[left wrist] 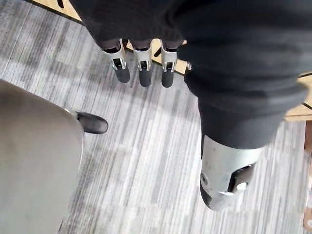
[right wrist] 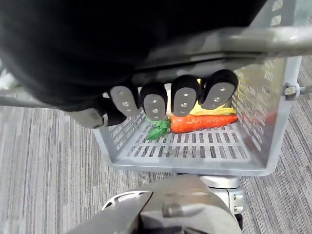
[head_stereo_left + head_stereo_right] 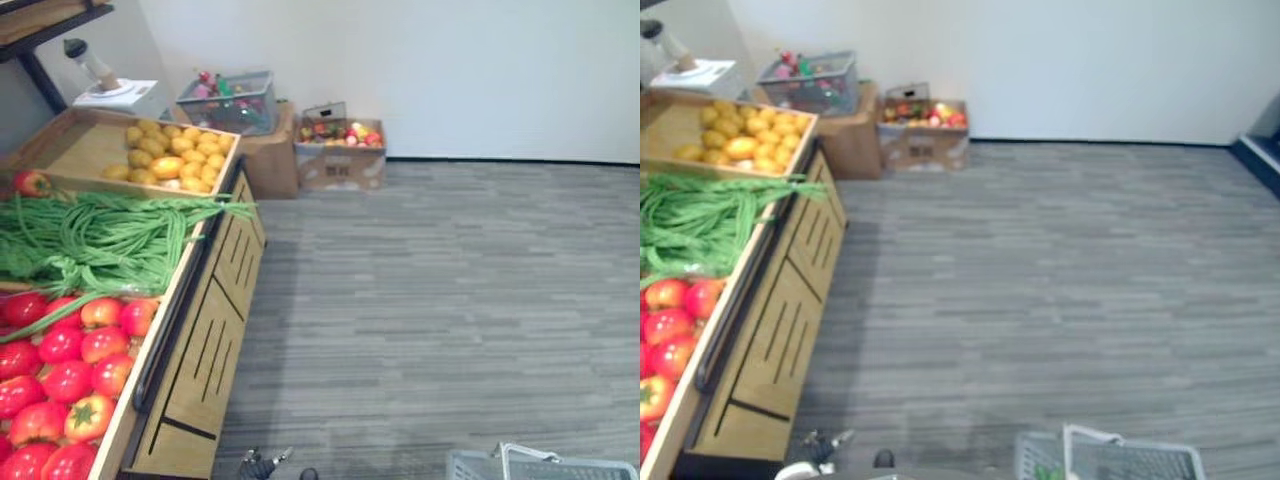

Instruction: Pick vegetable in the basket

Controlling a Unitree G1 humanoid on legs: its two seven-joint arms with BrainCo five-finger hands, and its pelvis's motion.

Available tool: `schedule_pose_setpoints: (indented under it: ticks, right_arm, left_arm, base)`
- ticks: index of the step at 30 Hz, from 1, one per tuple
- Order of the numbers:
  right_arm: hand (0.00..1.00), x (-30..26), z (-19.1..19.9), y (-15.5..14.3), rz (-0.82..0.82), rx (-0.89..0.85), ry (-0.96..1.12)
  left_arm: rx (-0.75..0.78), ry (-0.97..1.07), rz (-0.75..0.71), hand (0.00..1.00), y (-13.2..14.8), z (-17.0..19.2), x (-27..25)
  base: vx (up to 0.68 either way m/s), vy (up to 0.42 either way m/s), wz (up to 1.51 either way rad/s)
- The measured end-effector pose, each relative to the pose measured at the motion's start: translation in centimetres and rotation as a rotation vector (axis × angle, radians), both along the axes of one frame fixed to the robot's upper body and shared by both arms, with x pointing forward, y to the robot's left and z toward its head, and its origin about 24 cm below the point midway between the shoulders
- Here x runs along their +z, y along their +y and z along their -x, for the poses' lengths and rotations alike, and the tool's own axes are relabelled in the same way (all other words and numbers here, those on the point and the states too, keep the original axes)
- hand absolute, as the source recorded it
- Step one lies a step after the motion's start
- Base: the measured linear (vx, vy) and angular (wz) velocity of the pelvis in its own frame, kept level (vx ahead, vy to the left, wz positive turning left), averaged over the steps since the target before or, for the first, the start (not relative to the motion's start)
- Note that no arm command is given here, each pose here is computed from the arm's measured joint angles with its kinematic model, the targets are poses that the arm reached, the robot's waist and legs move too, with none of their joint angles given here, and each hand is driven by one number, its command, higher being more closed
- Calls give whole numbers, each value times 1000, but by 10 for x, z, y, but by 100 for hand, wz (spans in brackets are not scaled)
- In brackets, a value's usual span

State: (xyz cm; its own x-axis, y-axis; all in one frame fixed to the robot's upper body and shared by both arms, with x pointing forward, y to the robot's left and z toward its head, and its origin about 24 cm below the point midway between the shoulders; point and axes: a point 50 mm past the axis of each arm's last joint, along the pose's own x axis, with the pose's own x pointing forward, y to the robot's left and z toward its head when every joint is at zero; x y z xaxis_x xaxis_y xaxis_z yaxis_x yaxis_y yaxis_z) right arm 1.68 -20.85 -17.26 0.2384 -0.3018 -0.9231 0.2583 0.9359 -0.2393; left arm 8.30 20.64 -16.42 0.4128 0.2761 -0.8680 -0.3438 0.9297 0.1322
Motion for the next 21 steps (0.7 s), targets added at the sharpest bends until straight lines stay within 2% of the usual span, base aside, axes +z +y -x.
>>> schedule_pose_setpoints:
  ticks: [10, 21]
  right_arm:
    - [100, 0, -7, -3, -8, 10, -13]
    - [100, -1, 0, -3, -31, -31, -1]
  left_arm:
    - [24, 13, 26, 0, -2, 2, -1]
    - [-17, 22, 42, 0, -5, 3, -2]
  base:
    - [50, -11, 13]
    - [-2, -2, 1]
